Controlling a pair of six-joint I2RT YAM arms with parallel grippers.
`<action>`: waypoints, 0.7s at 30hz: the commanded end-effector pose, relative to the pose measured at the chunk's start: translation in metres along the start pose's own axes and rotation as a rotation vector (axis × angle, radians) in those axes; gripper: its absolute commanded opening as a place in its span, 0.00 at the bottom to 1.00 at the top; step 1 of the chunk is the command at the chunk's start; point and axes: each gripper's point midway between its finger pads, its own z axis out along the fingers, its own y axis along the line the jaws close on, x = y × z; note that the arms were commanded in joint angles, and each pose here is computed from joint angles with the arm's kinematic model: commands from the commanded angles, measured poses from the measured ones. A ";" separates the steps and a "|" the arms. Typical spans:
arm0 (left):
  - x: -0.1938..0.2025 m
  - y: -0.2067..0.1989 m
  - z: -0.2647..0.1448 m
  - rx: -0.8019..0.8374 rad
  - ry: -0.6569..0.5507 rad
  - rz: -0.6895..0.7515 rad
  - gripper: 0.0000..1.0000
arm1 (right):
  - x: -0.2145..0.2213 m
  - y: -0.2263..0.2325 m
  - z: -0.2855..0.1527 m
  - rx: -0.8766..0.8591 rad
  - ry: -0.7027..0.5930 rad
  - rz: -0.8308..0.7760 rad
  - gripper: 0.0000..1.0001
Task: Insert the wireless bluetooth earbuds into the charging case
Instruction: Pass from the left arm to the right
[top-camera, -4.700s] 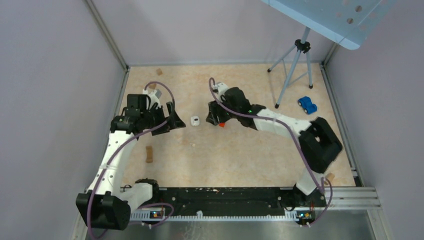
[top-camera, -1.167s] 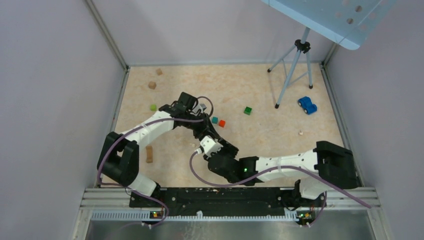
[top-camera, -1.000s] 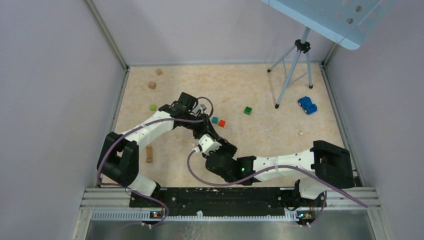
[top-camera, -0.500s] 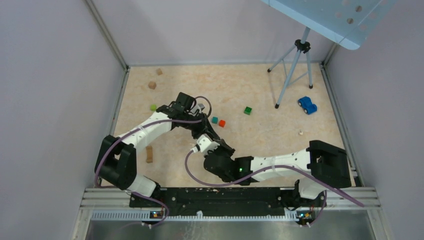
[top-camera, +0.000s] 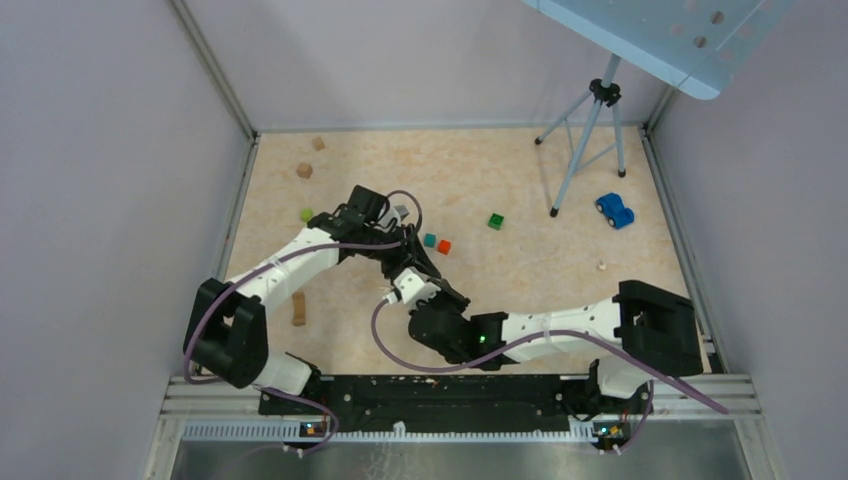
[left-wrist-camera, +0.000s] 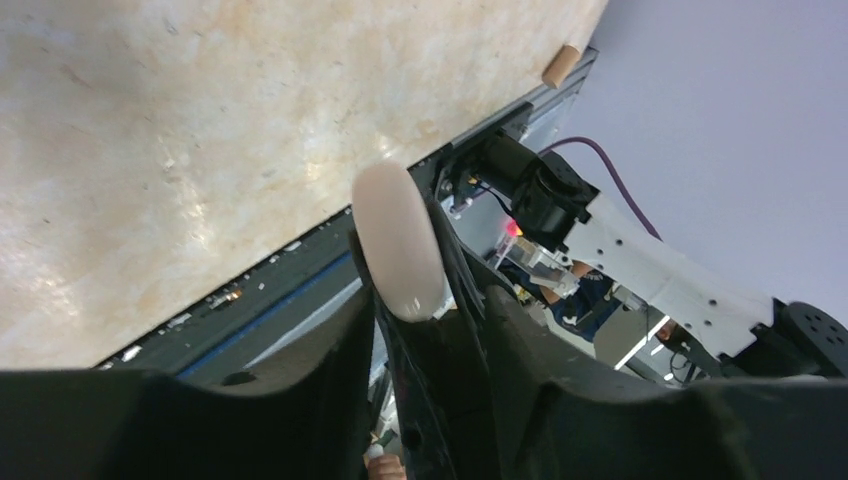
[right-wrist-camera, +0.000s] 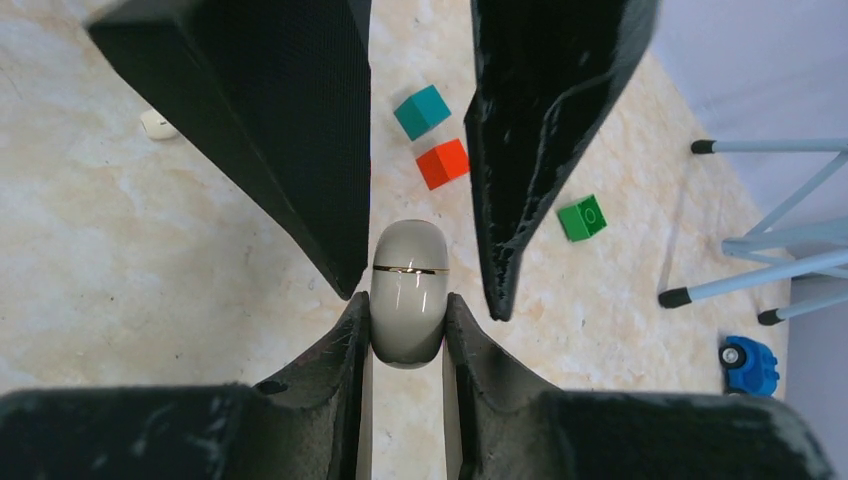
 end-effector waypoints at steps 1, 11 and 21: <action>0.010 -0.030 -0.021 0.105 -0.025 0.148 0.55 | -0.002 -0.010 -0.002 -0.018 -0.012 0.103 0.00; -0.002 -0.015 -0.027 0.085 -0.045 0.257 0.75 | 0.020 -0.014 0.003 -0.144 0.000 0.325 0.00; -0.052 0.007 -0.077 0.157 -0.235 0.330 0.84 | 0.033 -0.026 -0.007 -0.498 -0.011 0.737 0.00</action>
